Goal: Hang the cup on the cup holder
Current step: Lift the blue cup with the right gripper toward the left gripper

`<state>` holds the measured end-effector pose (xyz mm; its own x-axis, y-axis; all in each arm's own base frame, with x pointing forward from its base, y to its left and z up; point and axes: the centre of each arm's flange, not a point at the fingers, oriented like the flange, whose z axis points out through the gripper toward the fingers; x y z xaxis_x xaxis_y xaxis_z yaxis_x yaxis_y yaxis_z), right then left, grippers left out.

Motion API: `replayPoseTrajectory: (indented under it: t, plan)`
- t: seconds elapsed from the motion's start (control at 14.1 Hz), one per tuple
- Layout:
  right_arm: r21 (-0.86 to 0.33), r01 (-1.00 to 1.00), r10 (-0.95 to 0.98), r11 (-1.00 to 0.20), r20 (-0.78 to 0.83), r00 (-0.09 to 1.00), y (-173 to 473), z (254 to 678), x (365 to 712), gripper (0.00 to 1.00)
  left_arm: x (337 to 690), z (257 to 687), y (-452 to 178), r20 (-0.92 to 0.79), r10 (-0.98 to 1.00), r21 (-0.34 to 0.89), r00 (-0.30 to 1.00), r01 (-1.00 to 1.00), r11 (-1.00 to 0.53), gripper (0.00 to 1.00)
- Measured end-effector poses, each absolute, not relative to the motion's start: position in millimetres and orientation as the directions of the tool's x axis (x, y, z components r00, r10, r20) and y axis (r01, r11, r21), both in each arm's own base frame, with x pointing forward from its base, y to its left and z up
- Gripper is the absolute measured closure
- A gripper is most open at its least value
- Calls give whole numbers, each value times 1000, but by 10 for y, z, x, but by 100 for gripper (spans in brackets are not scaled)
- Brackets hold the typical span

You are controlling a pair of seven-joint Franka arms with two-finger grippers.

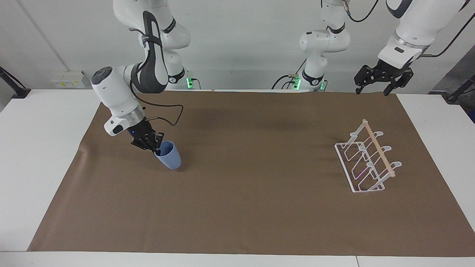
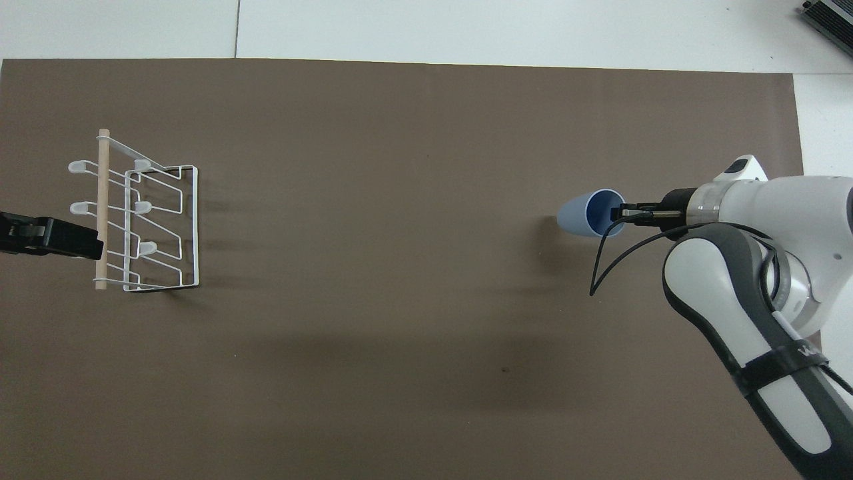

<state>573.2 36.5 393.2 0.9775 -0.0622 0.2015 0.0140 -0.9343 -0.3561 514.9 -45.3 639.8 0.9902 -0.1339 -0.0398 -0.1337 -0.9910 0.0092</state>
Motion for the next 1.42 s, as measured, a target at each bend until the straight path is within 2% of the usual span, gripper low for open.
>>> replayPoseTrajectory:
  t: [0.14,0.28,0.43,0.57,0.92,1.07,1.42]
  plan:
    - [-480,58,-51,-876,211,976,706,3939,5705,95,5133,6305,-447,-58,-132,18,990,-131,-991,0]
    - [-582,95,-45,-807,221,974,1053,3969,5665,95,5115,6191,-382,-76,-99,80,992,-93,-992,0]
    - [-648,128,-37,-751,235,971,1345,4038,5632,95,5072,6104,-295,-102,12,155,995,28,-987,0]
    - [-722,150,-41,-675,240,970,1626,4204,5597,95,5021,6045,-320,-147,207,242,967,238,-941,0]
    - [-893,154,-140,-424,232,962,2300,4704,5382,95,4919,5996,-567,-355,546,375,759,650,-661,0]
    - [-935,140,-162,-327,201,966,2612,4763,5250,95,4890,6000,-692,-474,625,378,620,784,-492,0]
    - [-967,127,-147,-222,162,976,3095,4853,4982,95,4841,5979,-1110,-663,657,325,358,929,-179,0]
